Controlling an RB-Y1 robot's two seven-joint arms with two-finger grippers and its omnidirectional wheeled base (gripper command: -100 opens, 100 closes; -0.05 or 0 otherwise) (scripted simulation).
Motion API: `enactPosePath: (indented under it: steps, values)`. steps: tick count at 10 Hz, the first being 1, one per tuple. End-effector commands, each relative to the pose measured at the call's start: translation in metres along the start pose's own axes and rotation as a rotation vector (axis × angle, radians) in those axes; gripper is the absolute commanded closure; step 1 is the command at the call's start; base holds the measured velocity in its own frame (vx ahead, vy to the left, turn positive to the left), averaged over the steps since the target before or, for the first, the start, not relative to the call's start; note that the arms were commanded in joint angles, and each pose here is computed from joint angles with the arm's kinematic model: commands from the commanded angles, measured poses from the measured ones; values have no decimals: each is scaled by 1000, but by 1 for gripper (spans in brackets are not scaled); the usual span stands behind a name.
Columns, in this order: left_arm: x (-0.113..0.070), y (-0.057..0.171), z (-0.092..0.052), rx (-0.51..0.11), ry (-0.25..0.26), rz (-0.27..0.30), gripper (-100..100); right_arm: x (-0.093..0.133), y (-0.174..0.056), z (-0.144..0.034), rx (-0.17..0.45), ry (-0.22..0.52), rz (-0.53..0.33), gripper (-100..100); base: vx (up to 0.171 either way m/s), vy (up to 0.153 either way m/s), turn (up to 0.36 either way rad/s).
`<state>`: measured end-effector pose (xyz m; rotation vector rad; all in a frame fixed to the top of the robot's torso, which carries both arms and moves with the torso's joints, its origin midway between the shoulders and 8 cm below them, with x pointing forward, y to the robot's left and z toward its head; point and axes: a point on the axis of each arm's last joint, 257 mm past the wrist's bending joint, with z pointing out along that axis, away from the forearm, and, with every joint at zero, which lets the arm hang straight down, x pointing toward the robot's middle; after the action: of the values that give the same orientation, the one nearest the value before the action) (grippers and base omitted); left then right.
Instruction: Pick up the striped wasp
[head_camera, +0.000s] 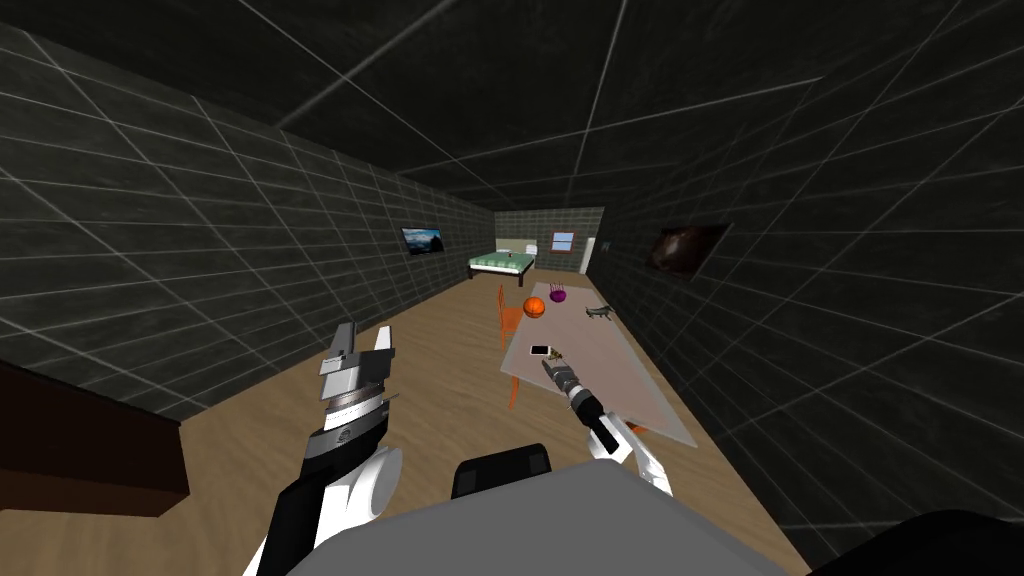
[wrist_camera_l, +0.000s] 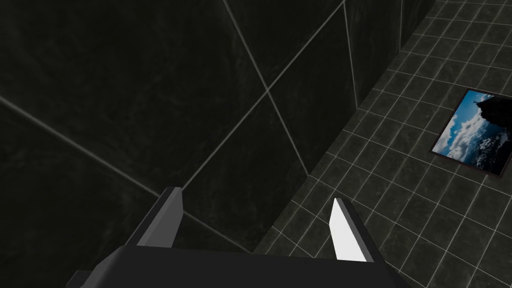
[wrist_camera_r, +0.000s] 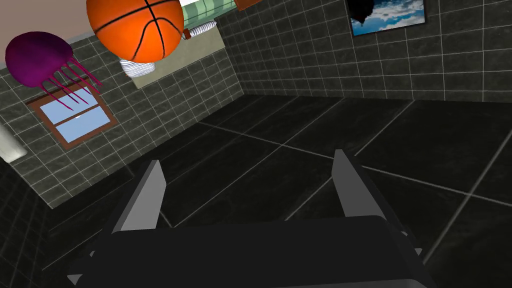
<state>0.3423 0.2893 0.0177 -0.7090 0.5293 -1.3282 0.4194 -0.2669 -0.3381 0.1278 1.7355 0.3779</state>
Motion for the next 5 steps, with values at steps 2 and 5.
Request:
enactPosePath:
  steps: [2, 5]
  values:
    - [0, 0, 0, 0, 0, 0, 0, 31, -23, -9, 33, 82, -93, -100, -12, 10, 129]
    - [0, 0, 0, 0, 0, 0, 0, 71, -55, -20, 73, 204, -245, -100, -6, 7, 212]
